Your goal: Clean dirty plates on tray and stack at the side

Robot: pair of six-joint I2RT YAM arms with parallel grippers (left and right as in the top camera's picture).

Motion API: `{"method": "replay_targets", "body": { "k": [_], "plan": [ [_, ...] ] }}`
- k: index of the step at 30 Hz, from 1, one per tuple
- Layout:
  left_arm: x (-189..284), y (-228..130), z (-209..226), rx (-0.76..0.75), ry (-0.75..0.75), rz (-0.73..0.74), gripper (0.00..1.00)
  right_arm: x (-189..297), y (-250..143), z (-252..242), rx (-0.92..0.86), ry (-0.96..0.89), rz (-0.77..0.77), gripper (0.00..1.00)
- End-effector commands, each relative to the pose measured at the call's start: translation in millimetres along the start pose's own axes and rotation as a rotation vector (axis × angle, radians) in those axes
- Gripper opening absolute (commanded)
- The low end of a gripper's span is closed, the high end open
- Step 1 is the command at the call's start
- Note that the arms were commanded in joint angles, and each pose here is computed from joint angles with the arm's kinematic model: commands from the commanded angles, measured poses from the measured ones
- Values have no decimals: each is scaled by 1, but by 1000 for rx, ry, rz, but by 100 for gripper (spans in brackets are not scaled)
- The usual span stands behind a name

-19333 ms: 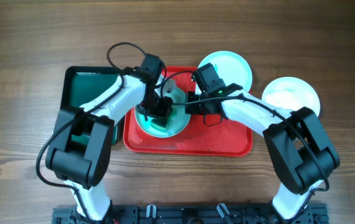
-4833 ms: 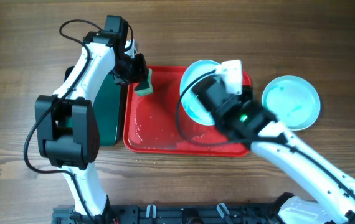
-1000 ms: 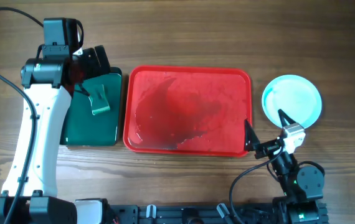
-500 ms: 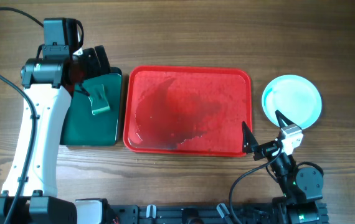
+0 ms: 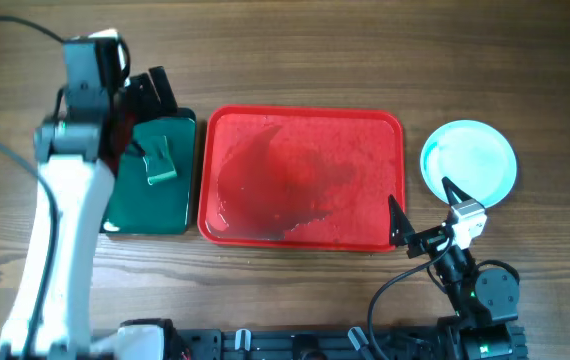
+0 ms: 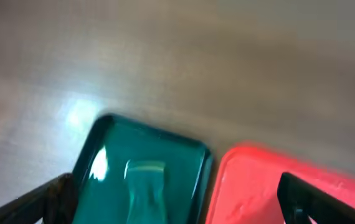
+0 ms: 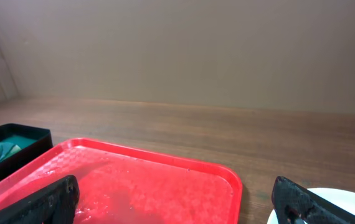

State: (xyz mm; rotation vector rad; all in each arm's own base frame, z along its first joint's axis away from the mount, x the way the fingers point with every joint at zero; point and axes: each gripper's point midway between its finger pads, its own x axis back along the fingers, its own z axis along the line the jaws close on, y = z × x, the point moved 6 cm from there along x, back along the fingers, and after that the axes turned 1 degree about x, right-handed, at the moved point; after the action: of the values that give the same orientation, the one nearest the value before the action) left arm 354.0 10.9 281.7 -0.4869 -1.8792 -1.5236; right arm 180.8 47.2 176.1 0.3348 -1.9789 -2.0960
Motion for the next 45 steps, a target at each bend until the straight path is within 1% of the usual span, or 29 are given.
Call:
{"method": "replay_targets", "body": {
  "k": [1, 3, 4, 5, 10, 15, 18, 21, 25, 32, 45],
  "plan": [
    [47, -14, 2, 9, -121, -208, 100, 0, 0, 3, -9, 19, -3, 100],
    [61, -34, 5, 13, -185, -315, 100, 0, 0, 3, -10, 19, -3, 100],
    [73, -54, 8, 13, -240, -406, 100, 0, 0, 3, -9, 19, -3, 100],
    [80, -66, 11, 10, -270, -459, 100, 0, 0, 3, -9, 19, -3, 100],
    [87, -123, 22, 5, -350, -628, 100, 0, 0, 3, -10, 19, -3, 100],
    [74, -156, 28, 3, -389, -737, 100, 0, 0, 3, -10, 19, -1, 100],
    [67, -167, 30, 3, -389, -740, 100, 0, 0, 3, -10, 19, -1, 100],
    [61, -175, 30, -48, -382, -748, 100, 0, 0, 3, -10, 19, -1, 100],
    [53, -184, 32, -50, -374, -742, 100, 0, 0, 3, -10, 19, -1, 100],
    [40, -200, 35, -52, -354, -646, 100, 0, 0, 3, -10, 19, -1, 100],
    [40, -201, 35, -50, -351, -641, 100, 0, 0, 3, -10, 19, -1, 100]
  ]
}}
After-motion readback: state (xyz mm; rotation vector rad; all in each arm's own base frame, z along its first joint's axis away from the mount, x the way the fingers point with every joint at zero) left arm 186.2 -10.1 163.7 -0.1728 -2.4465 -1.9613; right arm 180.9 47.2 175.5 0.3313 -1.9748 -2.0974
